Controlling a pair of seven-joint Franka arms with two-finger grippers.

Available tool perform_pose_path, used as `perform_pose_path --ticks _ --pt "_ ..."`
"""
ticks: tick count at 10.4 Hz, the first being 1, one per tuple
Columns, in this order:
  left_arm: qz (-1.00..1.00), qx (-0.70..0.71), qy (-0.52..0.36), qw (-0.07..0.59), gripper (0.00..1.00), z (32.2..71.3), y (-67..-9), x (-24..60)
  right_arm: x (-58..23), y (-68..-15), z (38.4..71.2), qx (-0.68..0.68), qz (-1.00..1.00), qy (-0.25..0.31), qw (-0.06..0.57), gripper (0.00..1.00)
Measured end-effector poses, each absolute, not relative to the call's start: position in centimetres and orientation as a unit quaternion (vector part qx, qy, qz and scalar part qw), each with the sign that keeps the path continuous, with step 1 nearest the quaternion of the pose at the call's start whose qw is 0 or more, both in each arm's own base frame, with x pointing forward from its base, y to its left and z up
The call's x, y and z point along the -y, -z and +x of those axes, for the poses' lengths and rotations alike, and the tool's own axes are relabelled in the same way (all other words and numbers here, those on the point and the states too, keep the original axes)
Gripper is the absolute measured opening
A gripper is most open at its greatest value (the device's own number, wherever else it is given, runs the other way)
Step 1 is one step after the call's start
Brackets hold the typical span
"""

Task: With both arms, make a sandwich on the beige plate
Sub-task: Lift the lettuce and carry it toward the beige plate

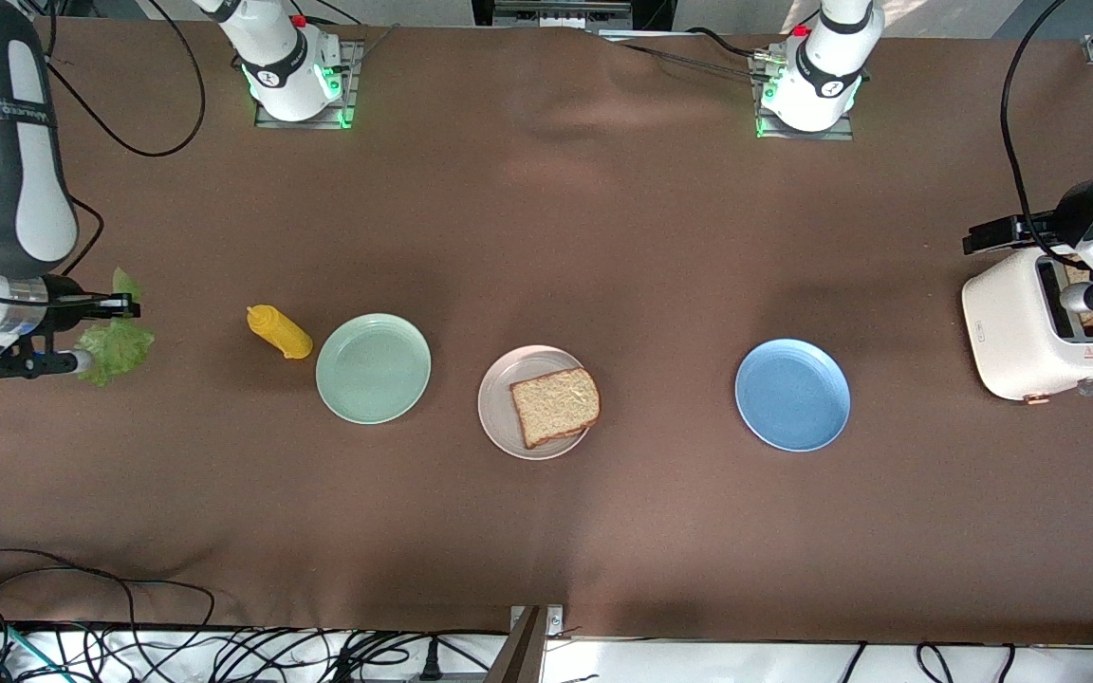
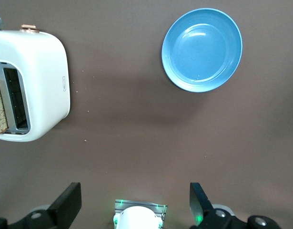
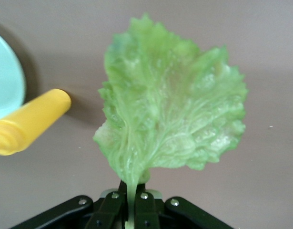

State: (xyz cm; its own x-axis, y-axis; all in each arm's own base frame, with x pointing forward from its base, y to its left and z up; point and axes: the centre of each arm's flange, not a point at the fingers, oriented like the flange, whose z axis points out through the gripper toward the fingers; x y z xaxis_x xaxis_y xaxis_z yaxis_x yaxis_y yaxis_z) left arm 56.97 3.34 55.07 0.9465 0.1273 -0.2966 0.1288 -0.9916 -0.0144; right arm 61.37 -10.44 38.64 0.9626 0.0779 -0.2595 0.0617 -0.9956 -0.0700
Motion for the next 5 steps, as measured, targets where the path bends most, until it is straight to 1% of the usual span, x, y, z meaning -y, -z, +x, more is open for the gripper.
perform_pose_path --ticks 3,5 --pt "0.985 -0.070 0.159 -0.020 1.00 56.7 -55.0 -4.1 7.6 -43.2 63.2 -0.007 -0.993 -0.112 0.028 0.06" --pt "0.984 -0.070 0.162 -0.020 1.00 56.6 -55.0 -4.1 1.8 -45.8 64.4 -0.037 -0.994 -0.093 0.048 0.06"
